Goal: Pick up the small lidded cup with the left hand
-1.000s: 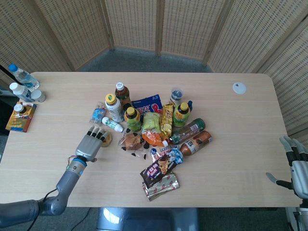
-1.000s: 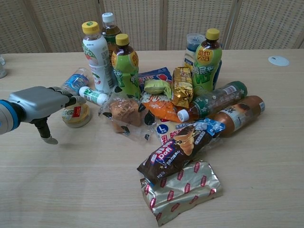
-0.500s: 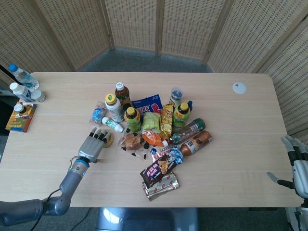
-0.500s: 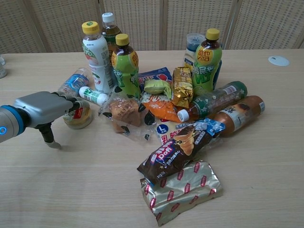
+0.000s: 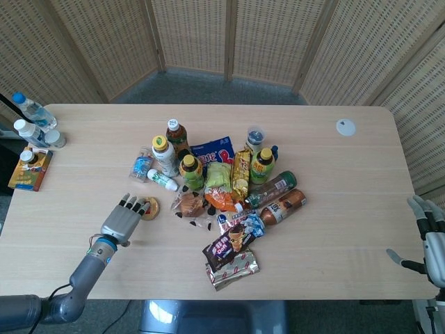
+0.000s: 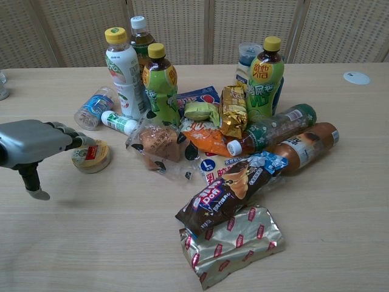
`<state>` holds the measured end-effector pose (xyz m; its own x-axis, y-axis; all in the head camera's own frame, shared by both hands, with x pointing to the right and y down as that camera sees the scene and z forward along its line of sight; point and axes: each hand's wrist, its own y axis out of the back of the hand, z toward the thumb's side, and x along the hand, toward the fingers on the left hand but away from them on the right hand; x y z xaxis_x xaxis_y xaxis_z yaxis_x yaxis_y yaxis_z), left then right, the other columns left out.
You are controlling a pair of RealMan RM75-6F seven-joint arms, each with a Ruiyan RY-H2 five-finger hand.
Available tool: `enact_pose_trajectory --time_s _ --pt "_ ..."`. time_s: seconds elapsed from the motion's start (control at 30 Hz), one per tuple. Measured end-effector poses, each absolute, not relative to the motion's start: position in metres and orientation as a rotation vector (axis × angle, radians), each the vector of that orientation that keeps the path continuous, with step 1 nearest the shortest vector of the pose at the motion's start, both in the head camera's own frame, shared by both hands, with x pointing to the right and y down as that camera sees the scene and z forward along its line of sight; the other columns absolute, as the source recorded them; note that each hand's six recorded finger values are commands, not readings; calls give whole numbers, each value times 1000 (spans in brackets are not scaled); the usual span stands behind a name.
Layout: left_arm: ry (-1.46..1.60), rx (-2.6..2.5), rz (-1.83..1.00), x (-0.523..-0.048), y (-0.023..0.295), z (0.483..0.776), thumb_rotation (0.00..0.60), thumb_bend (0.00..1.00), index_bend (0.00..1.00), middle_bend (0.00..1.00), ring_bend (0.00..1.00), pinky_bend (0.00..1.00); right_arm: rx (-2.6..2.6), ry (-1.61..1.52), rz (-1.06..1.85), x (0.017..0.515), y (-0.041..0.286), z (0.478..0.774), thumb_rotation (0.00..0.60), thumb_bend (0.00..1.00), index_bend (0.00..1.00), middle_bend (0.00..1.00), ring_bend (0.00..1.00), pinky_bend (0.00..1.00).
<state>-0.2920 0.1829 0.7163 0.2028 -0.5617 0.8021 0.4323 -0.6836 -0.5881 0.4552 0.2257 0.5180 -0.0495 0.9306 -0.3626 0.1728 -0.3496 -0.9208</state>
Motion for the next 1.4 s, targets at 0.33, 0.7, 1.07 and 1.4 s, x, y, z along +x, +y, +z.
enact_pose_trajectory --time_s 0.33,0.7,1.07,1.4 --pt "215 -1670 -1489 -265 160 720 600 0 0 0 0 0 -1564 -1193 1466 456 225 520 584 0 0 0 0 0" --pt "198 -1678 -1500 -238 162 742 600 0 0 0 0 0 -1550 -1219 1462 461 224 515 588 0 0 0 0 0" --pt "161 -1666 -1529 -250 173 746 600 0 0 0 0 0 -1553 -1212 1461 460 225 515 583 0 0 0 0 0" --pt "115 -1686 -1552 -269 191 742 600 0 0 0 0 0 -1550 -1219 1456 461 224 513 584 0 0 0 0 0"
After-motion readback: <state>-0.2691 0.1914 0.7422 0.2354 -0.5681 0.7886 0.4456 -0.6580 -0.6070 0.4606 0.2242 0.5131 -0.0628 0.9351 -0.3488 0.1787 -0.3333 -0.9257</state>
